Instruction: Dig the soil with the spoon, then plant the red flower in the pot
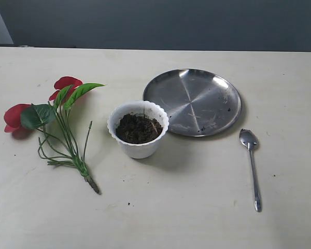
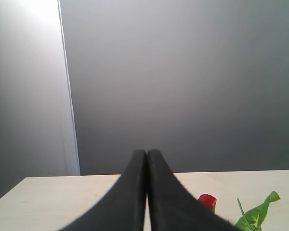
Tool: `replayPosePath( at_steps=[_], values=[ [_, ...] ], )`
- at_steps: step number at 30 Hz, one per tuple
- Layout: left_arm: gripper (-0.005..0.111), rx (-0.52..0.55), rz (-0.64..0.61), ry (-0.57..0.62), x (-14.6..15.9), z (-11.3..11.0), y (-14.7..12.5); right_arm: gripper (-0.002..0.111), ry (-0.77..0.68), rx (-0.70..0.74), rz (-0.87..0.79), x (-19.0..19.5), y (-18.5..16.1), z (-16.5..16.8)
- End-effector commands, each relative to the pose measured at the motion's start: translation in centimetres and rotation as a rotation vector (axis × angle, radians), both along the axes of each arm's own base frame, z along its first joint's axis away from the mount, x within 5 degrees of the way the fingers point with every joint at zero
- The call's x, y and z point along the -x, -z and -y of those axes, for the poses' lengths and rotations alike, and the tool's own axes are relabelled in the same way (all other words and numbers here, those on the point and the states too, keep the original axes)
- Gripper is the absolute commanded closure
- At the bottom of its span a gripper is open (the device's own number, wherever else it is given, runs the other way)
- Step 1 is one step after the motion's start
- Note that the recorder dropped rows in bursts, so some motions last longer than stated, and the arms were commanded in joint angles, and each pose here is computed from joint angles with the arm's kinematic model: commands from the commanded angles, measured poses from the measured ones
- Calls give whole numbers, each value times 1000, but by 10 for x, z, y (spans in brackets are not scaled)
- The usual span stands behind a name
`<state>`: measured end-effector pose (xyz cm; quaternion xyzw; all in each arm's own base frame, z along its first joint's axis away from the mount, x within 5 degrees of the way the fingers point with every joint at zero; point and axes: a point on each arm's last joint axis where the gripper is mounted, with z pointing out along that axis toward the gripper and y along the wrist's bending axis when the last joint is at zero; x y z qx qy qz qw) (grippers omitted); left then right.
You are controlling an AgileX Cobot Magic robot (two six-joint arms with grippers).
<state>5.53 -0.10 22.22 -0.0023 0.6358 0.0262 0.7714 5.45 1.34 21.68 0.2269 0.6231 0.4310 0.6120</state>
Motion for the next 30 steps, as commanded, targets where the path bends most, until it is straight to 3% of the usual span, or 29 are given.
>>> replayPosePath(
  at_steps=[1,4,9,14,18,23,30],
  values=[
    [106,7,11,10,0,1,-1,109,10,-115,-8,0,-1,2],
    [106,7,11,10,0,1,-1,109,-6,-47,-2,1,-2,0],
    [106,7,11,10,0,1,-1,109,-100,364,60,10,-39,-9],
    [106,7,11,10,0,1,-1,109,-149,625,-66,-9,-75,-16],
    [106,7,11,10,0,1,-1,109,-266,814,-281,-53,-87,-31],
    [106,7,11,10,0,1,-1,109,-464,933,-597,-112,-69,-56],
    [106,7,11,10,0,1,-1,108,-680,1085,-925,-171,-1,-91]
  ],
)
